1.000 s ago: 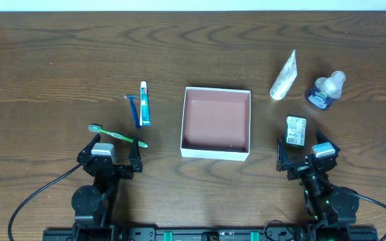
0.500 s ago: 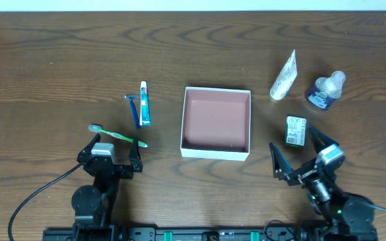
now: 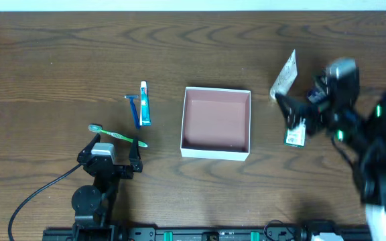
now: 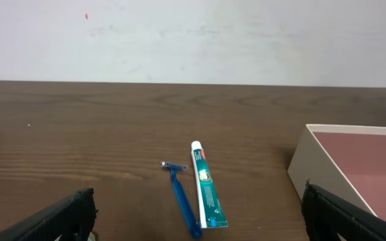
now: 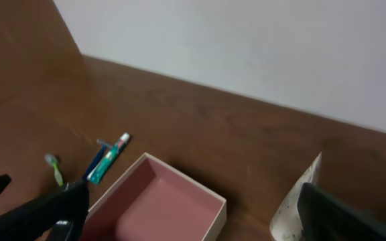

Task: Pack container
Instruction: 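Reach right gripper to the white lotion tube and grasp it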

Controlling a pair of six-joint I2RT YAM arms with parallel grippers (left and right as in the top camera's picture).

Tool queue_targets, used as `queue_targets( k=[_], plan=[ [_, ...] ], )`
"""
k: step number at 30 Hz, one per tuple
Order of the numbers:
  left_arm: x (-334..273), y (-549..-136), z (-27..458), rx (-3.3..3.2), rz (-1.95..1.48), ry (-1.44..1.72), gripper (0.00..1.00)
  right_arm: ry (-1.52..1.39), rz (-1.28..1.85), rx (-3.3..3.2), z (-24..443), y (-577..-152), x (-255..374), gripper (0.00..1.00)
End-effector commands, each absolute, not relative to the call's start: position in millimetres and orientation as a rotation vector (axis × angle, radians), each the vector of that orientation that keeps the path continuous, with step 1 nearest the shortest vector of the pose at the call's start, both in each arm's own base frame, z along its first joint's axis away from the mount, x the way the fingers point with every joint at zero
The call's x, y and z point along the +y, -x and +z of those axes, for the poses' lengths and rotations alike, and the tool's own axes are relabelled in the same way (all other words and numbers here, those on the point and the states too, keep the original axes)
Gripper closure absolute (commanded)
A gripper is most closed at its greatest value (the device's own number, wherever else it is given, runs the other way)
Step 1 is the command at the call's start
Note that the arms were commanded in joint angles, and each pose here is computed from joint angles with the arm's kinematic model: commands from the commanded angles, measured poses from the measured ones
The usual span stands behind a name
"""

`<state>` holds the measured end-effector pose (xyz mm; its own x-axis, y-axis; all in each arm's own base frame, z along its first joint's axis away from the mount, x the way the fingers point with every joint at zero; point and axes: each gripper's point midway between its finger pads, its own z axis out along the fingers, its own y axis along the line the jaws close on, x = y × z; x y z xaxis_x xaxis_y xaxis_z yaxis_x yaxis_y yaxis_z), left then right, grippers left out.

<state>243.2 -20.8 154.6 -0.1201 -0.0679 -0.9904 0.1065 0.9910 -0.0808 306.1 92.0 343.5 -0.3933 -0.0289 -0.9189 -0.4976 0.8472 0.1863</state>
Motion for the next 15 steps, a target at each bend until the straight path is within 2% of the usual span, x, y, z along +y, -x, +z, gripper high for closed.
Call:
queue_targets(
  k=[1,8,15],
  plan=[
    [-20.7,-243.6,136.8,1.728,-0.148,-0.032,0.02,0.428,0.592,1.945,347.1,-322.3,99.0,0.01],
    [-20.8,-243.6,136.8,1.728,-0.148,-0.033,0.02,0.287,0.386,2.052,304.2,-385.0,66.5,0.01],
    [-20.8,-243.6,136.8,1.728,-0.148,-0.033,0.02,0.259,0.386,2.169,249.9,-419.9,63.1,0.08]
  ],
)
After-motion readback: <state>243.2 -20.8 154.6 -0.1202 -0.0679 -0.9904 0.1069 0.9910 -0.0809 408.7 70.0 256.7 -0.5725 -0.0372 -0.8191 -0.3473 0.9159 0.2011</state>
